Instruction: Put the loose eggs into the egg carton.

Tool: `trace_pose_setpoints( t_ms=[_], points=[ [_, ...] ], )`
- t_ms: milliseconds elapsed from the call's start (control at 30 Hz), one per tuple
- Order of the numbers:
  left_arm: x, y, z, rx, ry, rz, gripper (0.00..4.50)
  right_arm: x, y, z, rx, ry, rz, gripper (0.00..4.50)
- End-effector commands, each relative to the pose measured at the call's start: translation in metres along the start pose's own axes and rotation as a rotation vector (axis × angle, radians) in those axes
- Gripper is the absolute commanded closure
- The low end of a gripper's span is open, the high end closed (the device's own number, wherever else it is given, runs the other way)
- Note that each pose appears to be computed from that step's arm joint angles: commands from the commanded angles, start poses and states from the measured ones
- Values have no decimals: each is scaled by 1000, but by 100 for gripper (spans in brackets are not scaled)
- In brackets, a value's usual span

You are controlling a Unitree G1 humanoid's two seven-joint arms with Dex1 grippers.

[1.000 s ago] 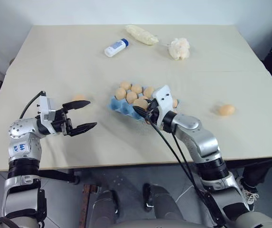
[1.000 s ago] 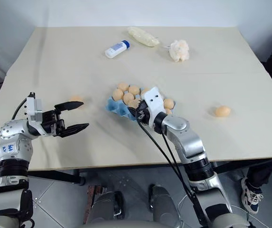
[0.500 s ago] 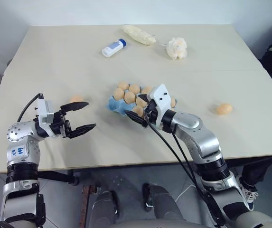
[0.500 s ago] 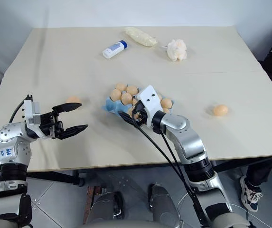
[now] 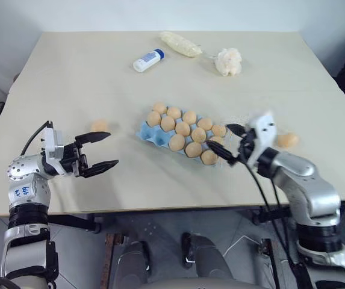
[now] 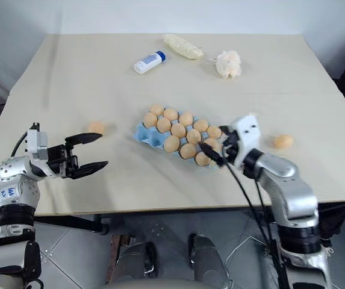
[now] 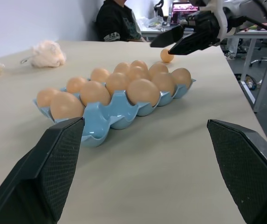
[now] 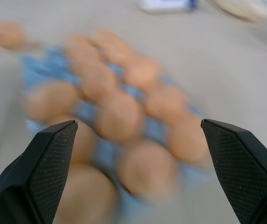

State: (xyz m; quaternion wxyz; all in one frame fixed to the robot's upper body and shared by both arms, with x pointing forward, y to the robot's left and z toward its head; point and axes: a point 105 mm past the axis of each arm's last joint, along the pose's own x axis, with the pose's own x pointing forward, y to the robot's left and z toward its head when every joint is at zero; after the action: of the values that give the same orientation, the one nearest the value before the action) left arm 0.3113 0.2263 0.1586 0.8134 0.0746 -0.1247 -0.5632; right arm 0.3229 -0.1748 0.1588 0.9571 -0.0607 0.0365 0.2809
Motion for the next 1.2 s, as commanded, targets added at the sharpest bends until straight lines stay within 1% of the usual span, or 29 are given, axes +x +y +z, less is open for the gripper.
trace_pose_setpoints(
  t_ms=[33, 167, 300, 433, 633, 667, 767, 1067, 1200],
  points=[
    [-2, 0, 11, 23, -62, -27, 0, -36, -22, 0, -17, -12, -117, 5],
    [1, -1, 10, 16, -90, -40, 0, -70, -38, -15, 54, -18, -250, 5],
    [2, 1, 10, 6, -117, -36, 0, -98, -32, -27, 102, -30, -292, 5],
    [1, 1, 8, -12, -112, -53, 0, -113, -26, -31, 128, -69, -296, 5],
    [2, 5, 12, -24, -128, -69, 0, -127, -33, -32, 114, -72, -338, 5],
    [2, 8, 15, -33, -155, -60, 0, -129, -37, -33, 110, -69, -354, 5],
    [4, 8, 17, -25, -160, -72, 0, -128, -43, -35, 105, -71, -378, 5],
    [9, 9, 22, -17, -152, -110, 0, -101, -66, -38, 116, -120, -442, 5],
    [12, 10, 23, -14, -160, -116, 0, -83, -85, -29, 111, -166, -497, 5]
  ],
)
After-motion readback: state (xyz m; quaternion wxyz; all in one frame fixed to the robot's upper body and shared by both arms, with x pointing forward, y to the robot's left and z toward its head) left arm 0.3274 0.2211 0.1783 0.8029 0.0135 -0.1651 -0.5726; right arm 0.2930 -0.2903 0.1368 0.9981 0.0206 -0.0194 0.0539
